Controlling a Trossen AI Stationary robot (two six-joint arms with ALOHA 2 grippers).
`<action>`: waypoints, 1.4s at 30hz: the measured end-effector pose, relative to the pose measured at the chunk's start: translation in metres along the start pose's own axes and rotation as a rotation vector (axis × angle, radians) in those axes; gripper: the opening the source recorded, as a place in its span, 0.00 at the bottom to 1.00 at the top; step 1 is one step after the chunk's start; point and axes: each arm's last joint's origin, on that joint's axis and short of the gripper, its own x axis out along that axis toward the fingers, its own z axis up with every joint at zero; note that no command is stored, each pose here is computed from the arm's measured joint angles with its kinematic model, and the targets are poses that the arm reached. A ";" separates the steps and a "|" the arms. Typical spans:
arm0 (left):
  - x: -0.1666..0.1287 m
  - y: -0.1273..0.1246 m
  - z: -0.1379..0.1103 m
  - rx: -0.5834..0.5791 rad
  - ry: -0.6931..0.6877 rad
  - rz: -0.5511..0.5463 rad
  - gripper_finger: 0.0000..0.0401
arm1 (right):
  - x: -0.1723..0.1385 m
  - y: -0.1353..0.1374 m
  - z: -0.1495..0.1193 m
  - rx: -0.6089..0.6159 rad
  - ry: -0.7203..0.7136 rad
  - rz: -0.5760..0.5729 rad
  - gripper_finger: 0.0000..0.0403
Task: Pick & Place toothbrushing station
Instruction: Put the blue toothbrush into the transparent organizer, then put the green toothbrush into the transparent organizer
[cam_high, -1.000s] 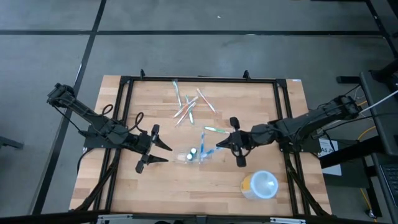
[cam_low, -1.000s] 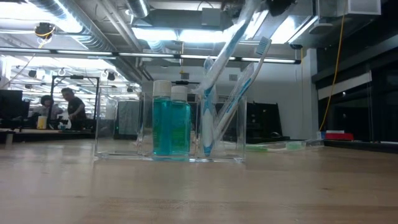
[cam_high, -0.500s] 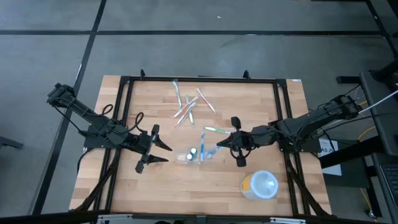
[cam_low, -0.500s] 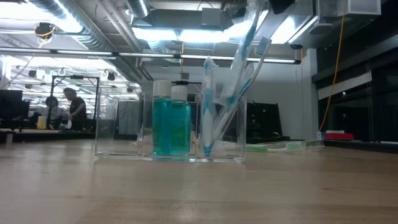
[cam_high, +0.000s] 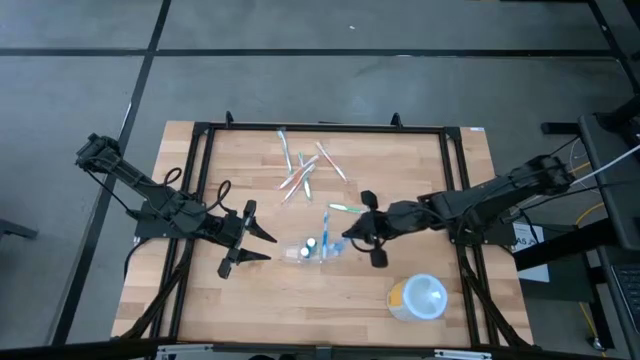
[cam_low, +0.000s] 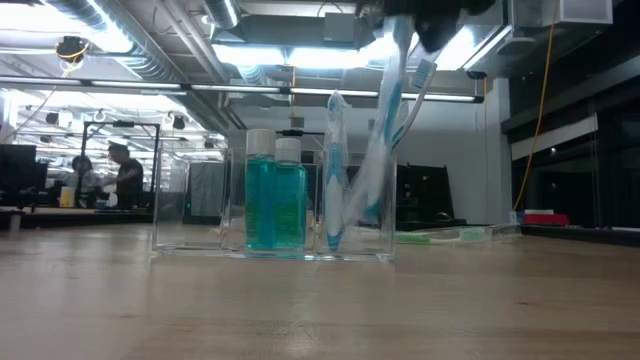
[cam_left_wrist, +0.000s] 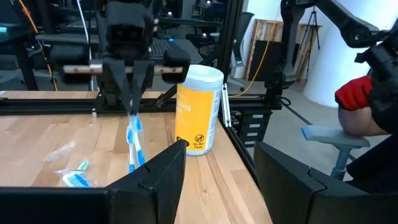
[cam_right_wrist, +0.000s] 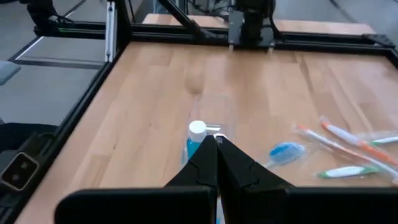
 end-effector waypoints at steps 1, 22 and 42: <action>0.000 0.000 0.000 0.000 0.000 0.000 0.46 | 0.003 -0.002 -0.001 0.005 0.002 0.001 0.00; 0.000 0.004 -0.003 0.021 0.018 0.117 0.47 | 0.004 -0.011 0.010 0.012 -0.098 -0.116 0.57; 0.023 0.158 -0.057 -0.351 0.271 1.061 0.45 | -0.016 -0.003 0.026 -0.031 -0.183 -0.297 0.53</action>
